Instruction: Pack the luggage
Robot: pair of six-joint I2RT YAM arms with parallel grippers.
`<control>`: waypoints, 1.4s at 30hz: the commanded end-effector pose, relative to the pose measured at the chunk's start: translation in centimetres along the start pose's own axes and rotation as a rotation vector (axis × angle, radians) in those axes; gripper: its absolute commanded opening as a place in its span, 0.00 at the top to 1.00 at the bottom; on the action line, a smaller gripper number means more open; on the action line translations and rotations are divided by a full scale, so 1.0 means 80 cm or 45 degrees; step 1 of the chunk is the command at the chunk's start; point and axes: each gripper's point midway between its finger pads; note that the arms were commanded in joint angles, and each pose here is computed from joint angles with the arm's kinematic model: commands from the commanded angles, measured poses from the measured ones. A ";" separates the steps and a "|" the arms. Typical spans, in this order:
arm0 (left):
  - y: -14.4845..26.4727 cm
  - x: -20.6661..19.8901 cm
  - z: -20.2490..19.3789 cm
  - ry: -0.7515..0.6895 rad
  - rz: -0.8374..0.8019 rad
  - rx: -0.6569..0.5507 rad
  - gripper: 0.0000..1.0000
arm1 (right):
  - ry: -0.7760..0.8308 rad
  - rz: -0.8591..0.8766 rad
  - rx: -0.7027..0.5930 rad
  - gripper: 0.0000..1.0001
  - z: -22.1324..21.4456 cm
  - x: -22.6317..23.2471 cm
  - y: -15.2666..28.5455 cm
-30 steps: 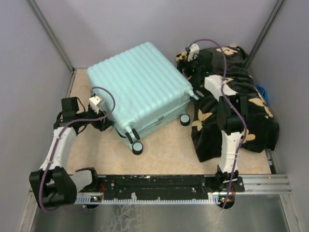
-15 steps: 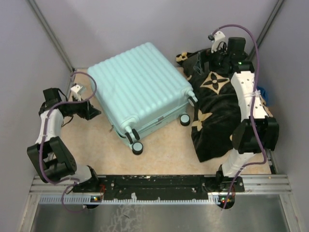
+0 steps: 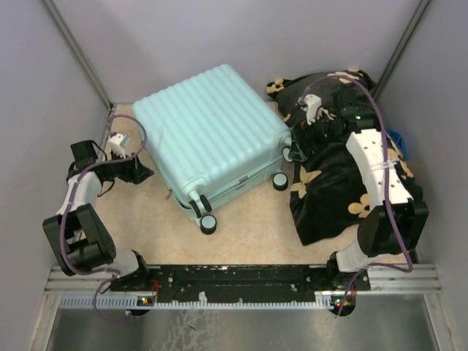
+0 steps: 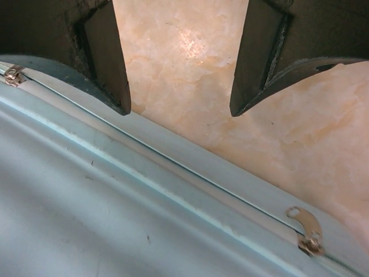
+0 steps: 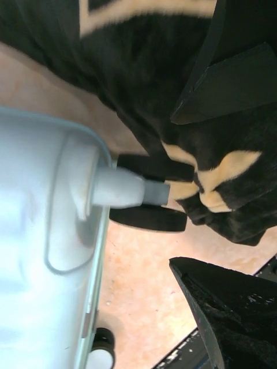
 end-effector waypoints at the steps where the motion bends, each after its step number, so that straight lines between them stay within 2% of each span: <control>1: -0.003 -0.005 -0.003 -0.025 0.012 -0.027 0.25 | 0.124 0.002 0.038 0.01 -0.013 0.027 -0.020; 4: -0.010 -0.013 -0.012 0.004 -0.001 -0.029 0.26 | 0.161 -0.025 0.047 0.02 -0.016 0.030 -0.045; 7: -0.024 -0.018 -0.014 0.031 0.004 -0.046 0.28 | 0.185 -0.022 0.064 0.10 -0.014 0.036 -0.063; 15: -0.078 -0.009 0.028 0.144 0.023 -0.164 0.33 | 0.196 -0.065 -0.009 0.57 0.027 0.028 -0.096; 19: -0.105 0.024 0.048 0.199 0.044 -0.205 0.37 | 0.194 -0.037 -0.054 0.75 0.060 0.024 -0.122; 21: -0.118 0.042 0.064 0.162 0.054 -0.230 0.38 | 0.195 -0.040 -0.072 0.80 0.075 0.019 -0.134; 26: -0.148 0.086 0.083 0.126 0.081 -0.241 0.38 | 0.173 -0.010 -0.109 0.86 0.110 0.019 -0.153; 30: -0.141 0.089 0.090 0.048 0.088 -0.227 0.38 | 0.186 0.013 -0.104 0.88 0.109 0.025 -0.145; 37: -0.061 0.046 0.048 -0.085 0.055 -0.148 0.33 | 0.191 0.020 -0.089 0.91 0.079 0.043 -0.102; 40: -0.019 0.025 0.022 -0.156 0.053 -0.139 0.32 | 0.189 -0.002 -0.105 0.96 0.067 0.049 -0.082; 42: -0.004 -0.001 0.007 -0.266 0.023 -0.111 0.32 | 0.192 -0.020 -0.131 1.00 0.067 0.053 -0.066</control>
Point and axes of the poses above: each gripper's point midway between its finger pads, its own y axis back along the fingers, its own x axis along the line the jaws close on, z = x × y, and after that the axes turned 14 degrees about -y, right-handed
